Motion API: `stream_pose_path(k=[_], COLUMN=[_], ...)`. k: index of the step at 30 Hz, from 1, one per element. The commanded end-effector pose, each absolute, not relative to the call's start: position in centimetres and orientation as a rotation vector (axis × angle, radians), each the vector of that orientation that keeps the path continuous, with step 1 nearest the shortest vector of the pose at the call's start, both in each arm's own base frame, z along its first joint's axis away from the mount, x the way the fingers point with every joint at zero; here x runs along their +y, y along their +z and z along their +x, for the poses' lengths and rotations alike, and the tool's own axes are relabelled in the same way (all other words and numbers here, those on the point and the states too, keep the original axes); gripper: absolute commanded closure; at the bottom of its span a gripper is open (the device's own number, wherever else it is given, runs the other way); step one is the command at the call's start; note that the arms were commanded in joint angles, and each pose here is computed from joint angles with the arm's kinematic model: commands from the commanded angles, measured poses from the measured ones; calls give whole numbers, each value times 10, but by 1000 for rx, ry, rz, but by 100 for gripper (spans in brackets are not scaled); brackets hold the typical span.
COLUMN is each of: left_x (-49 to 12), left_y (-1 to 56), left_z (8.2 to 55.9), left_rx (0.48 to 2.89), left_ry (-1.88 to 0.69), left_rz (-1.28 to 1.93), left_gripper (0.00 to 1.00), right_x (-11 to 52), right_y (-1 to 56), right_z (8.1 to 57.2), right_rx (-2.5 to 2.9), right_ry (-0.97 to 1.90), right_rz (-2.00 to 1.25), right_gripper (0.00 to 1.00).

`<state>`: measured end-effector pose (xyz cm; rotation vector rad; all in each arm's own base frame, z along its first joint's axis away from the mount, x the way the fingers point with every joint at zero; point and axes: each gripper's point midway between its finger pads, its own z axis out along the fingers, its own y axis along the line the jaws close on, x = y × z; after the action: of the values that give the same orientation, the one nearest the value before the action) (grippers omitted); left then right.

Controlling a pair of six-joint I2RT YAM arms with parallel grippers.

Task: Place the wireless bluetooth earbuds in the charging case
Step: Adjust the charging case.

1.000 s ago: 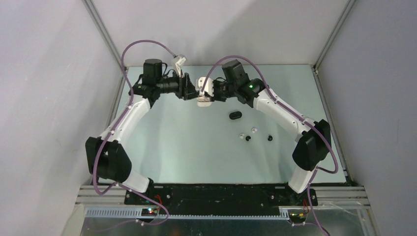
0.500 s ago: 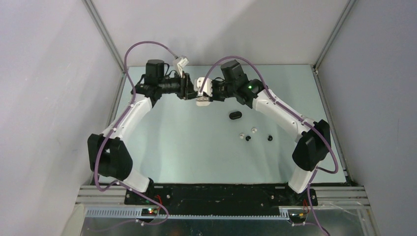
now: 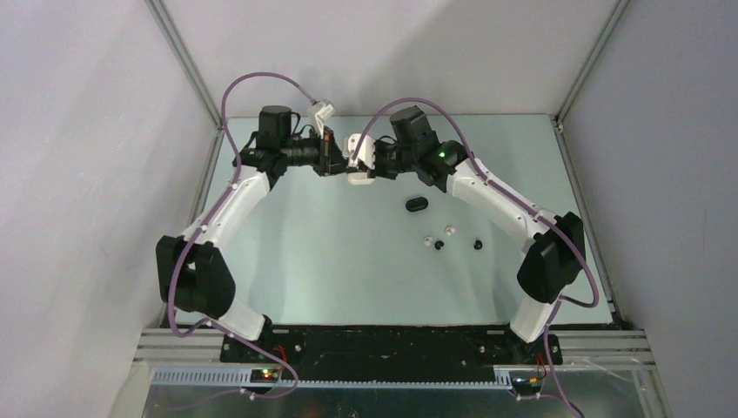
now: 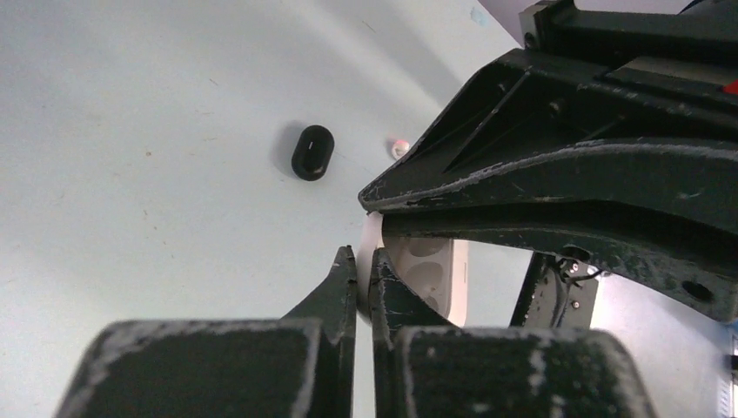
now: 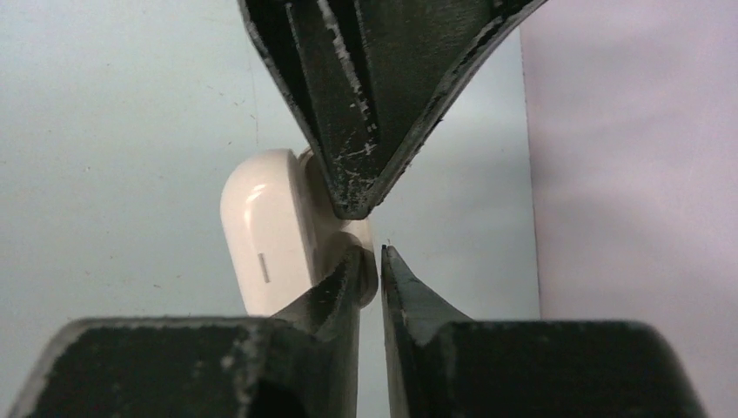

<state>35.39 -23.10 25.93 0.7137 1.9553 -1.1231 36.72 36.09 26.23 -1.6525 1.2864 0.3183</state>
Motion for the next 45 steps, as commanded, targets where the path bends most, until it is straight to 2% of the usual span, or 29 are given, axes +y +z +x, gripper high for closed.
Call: stream_pose_path(k=[1,4,6,13,18,25,28,33,40,45], left_x=[-230,-223,-220,-213,-206,-202,-203,-205,-209,-212], left_y=[284,286,289,308,323,330,327,331,333,344], left_z=[349,353,354,356,350,338,333,326,323,317], left_rx=[1838,1800,1771,1629,1494,1232,1134,987,953,927], left_ry=[-1058,-962,-911,-765,-618,-284,-177,-62,-68,-103], left_rz=[804,838,854,884,934,1138,1213,1289,1295,1270], left_gripper=[100,100,100,100,100,100,100,100,100,100], right_x=[364,362,360,359,343,334,337,341,353,363], right_y=[308,322,329,337,363,375,365,360,341,331], right_z=[376,375,374,375,382,369,362,351,332,334], right_rx=[1278,1307,1342,1420,1487,1512,1523,1518,1479,1463], right_ry=[342,418,485,632,895,1169,1223,1296,1342,1307], right_rz=[-1481,-1411,-1358,-1232,-1040,-943,-973,-1020,-1168,-1229], right_gripper=[75,62,56,48,45,37,37,47,48,54])
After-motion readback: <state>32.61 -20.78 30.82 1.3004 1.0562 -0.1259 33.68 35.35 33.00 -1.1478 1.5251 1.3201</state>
